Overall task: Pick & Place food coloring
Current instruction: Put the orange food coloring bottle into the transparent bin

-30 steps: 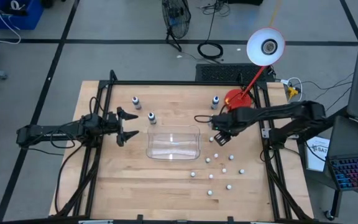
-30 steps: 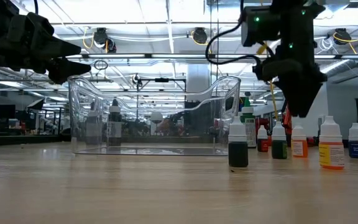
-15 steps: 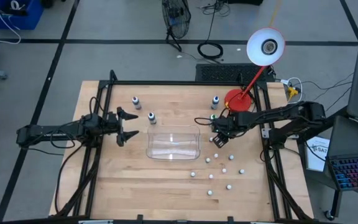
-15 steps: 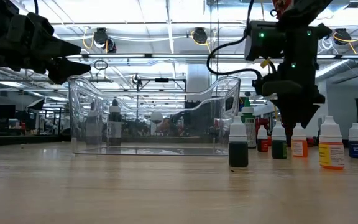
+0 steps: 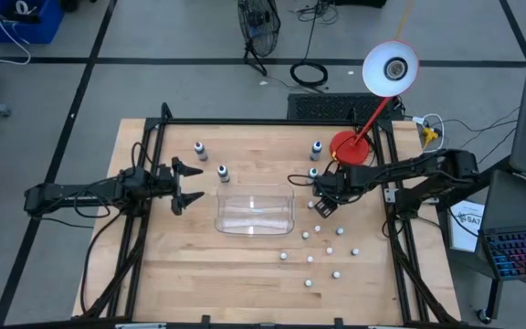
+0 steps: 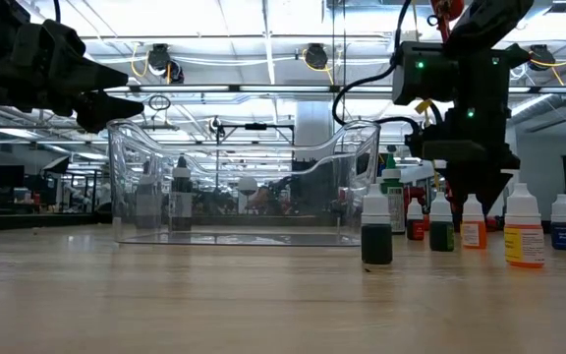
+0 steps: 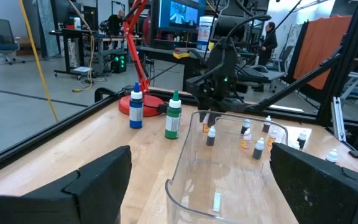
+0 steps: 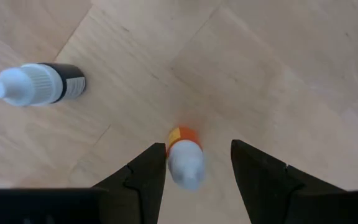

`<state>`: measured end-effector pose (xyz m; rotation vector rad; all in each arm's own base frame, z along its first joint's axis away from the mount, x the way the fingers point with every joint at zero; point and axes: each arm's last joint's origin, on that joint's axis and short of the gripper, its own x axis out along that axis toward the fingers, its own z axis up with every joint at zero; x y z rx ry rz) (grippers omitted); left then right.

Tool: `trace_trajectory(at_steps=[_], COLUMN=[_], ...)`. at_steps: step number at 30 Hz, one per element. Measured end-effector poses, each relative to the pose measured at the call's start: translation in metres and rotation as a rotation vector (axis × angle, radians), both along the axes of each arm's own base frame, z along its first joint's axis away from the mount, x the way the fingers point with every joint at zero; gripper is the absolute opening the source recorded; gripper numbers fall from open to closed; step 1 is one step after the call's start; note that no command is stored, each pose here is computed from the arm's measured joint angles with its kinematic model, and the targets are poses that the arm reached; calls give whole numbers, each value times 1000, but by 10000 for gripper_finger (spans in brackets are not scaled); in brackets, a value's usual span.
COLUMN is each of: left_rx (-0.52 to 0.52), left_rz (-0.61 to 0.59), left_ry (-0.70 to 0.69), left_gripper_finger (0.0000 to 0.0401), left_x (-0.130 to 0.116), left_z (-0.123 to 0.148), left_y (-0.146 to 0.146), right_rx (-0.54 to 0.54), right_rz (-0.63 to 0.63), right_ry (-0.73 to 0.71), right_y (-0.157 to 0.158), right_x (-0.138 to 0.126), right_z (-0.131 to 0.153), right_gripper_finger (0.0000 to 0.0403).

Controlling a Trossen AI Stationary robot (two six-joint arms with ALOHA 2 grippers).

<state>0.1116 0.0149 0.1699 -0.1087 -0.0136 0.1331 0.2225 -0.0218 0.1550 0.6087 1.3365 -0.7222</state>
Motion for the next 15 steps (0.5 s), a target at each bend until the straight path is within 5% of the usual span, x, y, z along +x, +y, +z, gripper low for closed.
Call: trace_trajectory(at_steps=[15], left_rx=[0], left_rz=[0], left_ry=[0], left_gripper_finger=[379], left_x=[0], left_z=[0], left_y=[0], right_rx=[0], right_rz=[9], right_ry=[-24], right_y=[0], right_x=[2], right_z=[0], right_gripper_finger=[142])
